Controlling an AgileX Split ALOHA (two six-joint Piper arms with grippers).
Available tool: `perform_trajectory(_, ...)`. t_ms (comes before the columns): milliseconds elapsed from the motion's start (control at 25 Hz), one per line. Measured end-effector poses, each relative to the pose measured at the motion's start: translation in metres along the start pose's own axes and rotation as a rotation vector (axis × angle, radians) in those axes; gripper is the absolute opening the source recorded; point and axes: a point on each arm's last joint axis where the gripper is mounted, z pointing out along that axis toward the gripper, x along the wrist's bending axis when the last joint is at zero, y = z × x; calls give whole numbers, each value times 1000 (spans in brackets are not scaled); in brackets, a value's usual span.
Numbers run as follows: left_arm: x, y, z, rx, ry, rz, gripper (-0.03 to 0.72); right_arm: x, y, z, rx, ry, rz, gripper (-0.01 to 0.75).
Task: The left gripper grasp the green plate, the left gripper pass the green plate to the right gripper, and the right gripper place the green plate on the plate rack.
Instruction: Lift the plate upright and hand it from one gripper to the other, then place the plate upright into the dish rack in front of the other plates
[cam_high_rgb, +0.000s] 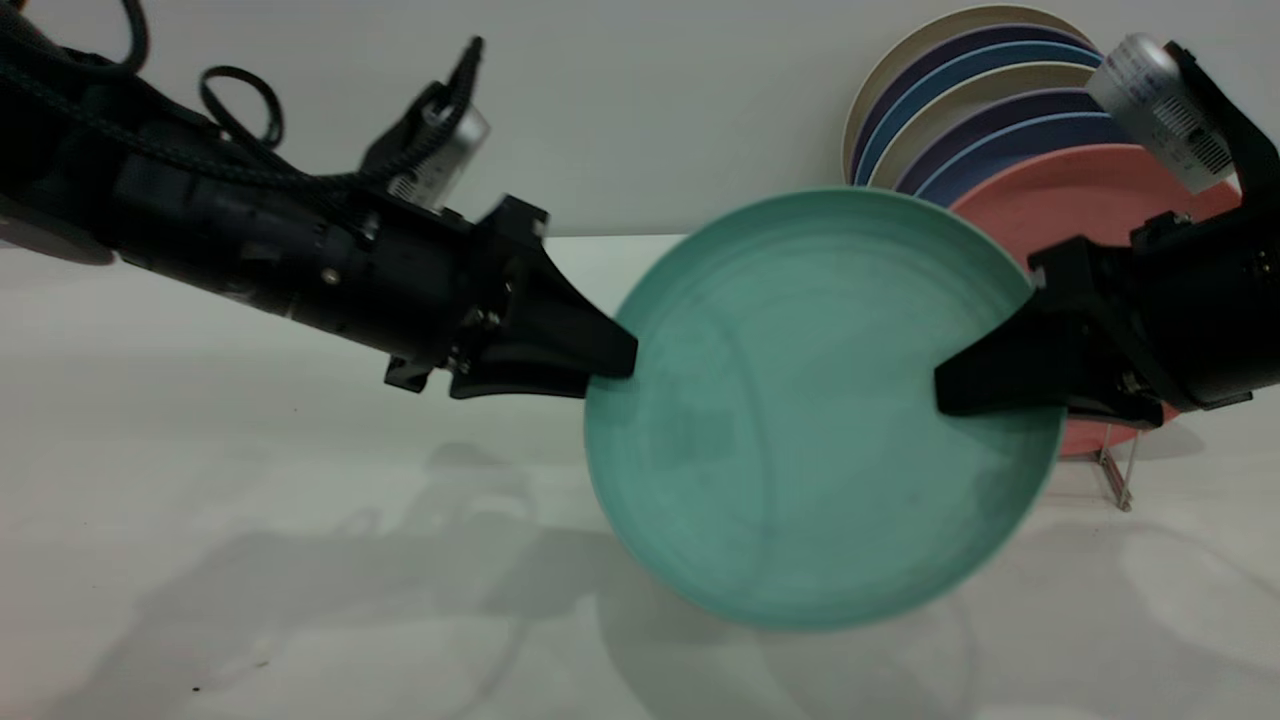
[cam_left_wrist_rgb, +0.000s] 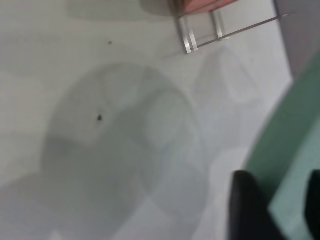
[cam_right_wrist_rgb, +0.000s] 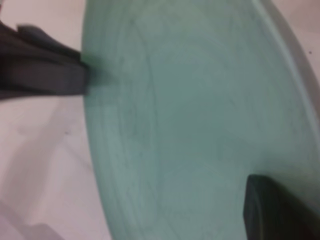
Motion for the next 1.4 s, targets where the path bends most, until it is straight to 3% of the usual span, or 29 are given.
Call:
perform_trajectory(160, 13, 5, -21, -21, -9, -28, 640, -1, 0, 0, 2, -9, -84, 85)
perform_trajectory(280, 28, 5, -46, 6, 47, -53, 710, -1, 0, 0, 4, -10, -199, 85)
perform_trajectory(400, 47, 2, -76, 52, 164, -92, 692, 0, 1, -3, 11, -27, -407, 85)
perform_trajectory(560, 67, -6, -108, 114, 344, -154, 613, 5, 19, -21, 31, -144, -663, 85)
perform_trajectory(760, 79, -15, -124, 190, 491, -199, 544, 22, 58, -50, 30, -261, -974, 85)
perform_trajectory(960, 82, -16, -125, 201, 525, -213, 539, 35, 88, -68, 163, -263, -1144, 85)
perform_trajectory(1120, 83, -15, -126, 193, 536, -210, 539, 35, 110, -85, 271, -376, -1202, 85)
perform_trajectory(1400, 84, -14, -126, 181, 547, -208, 539, 35, 144, -96, 239, -546, -1326, 85)
